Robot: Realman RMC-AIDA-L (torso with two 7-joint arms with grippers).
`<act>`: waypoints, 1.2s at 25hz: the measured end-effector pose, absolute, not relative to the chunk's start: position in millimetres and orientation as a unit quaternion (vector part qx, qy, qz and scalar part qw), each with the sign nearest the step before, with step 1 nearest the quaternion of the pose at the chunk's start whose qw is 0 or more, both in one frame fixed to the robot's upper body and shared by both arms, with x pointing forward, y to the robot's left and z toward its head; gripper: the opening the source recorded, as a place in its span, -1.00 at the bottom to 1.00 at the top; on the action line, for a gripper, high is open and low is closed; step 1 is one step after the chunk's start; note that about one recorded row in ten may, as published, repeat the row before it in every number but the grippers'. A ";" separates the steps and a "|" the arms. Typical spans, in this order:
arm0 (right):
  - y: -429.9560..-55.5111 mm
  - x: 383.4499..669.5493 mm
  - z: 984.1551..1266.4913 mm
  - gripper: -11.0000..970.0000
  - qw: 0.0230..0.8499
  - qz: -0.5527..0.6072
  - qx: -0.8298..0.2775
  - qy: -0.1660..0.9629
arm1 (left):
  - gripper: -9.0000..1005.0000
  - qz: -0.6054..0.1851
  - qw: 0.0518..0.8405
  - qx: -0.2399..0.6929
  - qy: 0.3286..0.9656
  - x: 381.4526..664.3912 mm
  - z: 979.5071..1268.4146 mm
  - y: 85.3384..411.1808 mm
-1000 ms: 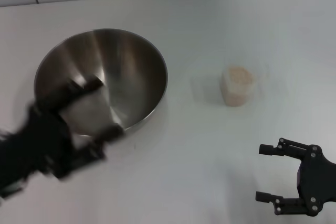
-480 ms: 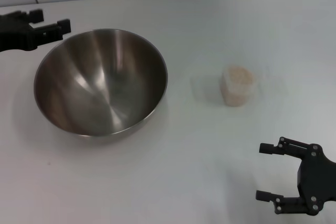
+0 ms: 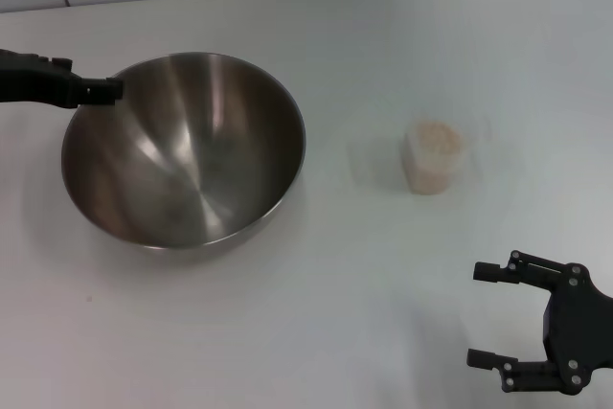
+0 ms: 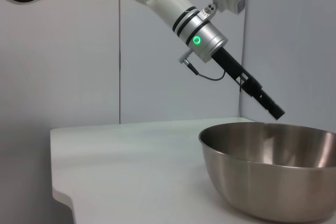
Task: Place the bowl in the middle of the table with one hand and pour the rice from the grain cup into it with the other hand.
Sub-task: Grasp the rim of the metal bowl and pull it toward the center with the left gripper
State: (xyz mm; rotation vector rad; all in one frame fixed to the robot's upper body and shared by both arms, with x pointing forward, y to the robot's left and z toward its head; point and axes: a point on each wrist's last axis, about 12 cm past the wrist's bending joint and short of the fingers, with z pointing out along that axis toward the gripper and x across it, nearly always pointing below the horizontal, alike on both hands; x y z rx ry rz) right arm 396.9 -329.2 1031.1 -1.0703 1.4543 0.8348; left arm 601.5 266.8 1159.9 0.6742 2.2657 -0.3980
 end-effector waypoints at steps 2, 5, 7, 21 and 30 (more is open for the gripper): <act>-329.2 396.9 1031.1 0.69 0.545 0.352 -0.451 0.613 | 0.48 -0.151 0.350 0.265 0.886 601.8 1155.9 267.3; -329.3 396.8 1031.1 0.68 0.545 0.352 -0.451 0.613 | 0.46 -0.144 0.332 0.269 0.893 601.5 1149.1 268.6; -329.4 396.6 1031.0 0.68 0.545 0.352 -0.451 0.613 | 0.44 -0.143 0.320 0.270 0.897 600.9 1144.3 269.0; -328.0 399.0 1031.1 0.67 0.543 0.352 -0.455 0.612 | 0.33 -0.159 0.294 0.282 0.899 598.7 1138.1 266.0; -327.9 399.5 1030.9 0.67 0.543 0.351 -0.455 0.612 | -0.44 -0.171 0.288 0.282 0.899 601.9 1140.3 263.7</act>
